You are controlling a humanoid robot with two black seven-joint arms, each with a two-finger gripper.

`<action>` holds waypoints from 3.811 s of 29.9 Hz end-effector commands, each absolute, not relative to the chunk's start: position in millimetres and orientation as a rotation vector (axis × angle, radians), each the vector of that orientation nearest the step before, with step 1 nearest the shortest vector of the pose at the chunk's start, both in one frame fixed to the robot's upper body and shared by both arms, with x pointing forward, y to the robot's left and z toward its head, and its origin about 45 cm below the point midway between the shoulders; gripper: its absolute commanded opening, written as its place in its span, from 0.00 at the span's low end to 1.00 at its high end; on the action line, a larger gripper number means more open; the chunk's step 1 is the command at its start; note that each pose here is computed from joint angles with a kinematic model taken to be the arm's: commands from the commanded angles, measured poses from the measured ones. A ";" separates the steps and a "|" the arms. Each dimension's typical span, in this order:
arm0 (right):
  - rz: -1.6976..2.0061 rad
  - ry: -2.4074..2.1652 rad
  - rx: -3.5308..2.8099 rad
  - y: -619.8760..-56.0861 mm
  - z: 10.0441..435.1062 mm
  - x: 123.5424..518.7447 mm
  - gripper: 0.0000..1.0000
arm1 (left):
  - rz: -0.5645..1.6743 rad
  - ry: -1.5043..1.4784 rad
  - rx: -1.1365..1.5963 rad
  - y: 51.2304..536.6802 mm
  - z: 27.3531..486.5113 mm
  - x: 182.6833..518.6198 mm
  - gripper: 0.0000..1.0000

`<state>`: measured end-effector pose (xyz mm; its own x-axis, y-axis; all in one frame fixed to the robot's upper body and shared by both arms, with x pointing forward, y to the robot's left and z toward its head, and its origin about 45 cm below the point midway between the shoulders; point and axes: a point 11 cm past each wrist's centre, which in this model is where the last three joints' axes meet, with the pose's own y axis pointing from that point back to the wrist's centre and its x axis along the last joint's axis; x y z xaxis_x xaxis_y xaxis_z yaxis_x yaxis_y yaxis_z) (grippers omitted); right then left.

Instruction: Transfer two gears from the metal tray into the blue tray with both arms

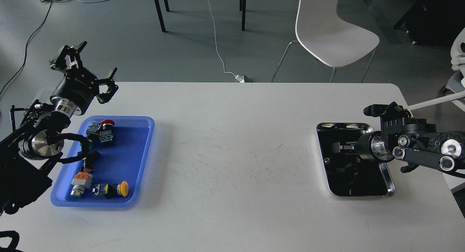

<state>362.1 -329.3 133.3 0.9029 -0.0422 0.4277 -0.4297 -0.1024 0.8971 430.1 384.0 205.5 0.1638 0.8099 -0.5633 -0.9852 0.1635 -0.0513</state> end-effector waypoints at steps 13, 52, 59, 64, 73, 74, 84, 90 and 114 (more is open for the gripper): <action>0.327 -0.298 1.651 -330.1 152.8 367.3 0.58 | 1.346 0.457 -0.462 385.2 206.9 430.4 0.99; 0.316 -0.228 1.622 -324.1 144.4 371.2 0.14 | 1.351 0.450 -0.473 386.1 207.2 430.0 0.99; 0.317 -0.233 1.623 -324.2 146.3 372.6 0.02 | 1.352 0.449 -0.474 387.0 207.8 430.0 0.99; 0.345 -0.261 1.634 -319.1 163.9 383.2 0.02 | 1.352 0.449 -0.474 387.0 207.8 430.0 0.99; 0.404 -0.277 1.755 -278.4 216.4 390.6 0.02 | 1.354 0.449 -0.473 387.1 207.7 430.0 0.99; 0.409 -0.278 1.773 -271.5 221.8 391.4 0.02 | 1.354 0.449 -0.473 387.1 207.7 430.0 0.99; 0.506 -0.144 1.943 -145.3 226.2 385.8 0.02 | 1.354 0.446 -0.473 387.6 208.7 430.3 0.99; 0.578 -0.099 1.982 -70.8 207.8 384.2 0.02 | 1.361 0.447 -0.476 385.6 209.7 432.6 0.99; 0.323 -0.356 2.325 -36.3 170.5 385.0 0.02 | 1.365 0.453 -0.473 382.7 207.5 433.3 0.99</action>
<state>393.5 -42.4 172.0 0.9153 -0.1450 0.3757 -0.3741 -0.6513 0.6602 433.8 382.7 208.7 0.1521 0.8121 -0.5633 -0.9879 0.1430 -0.0606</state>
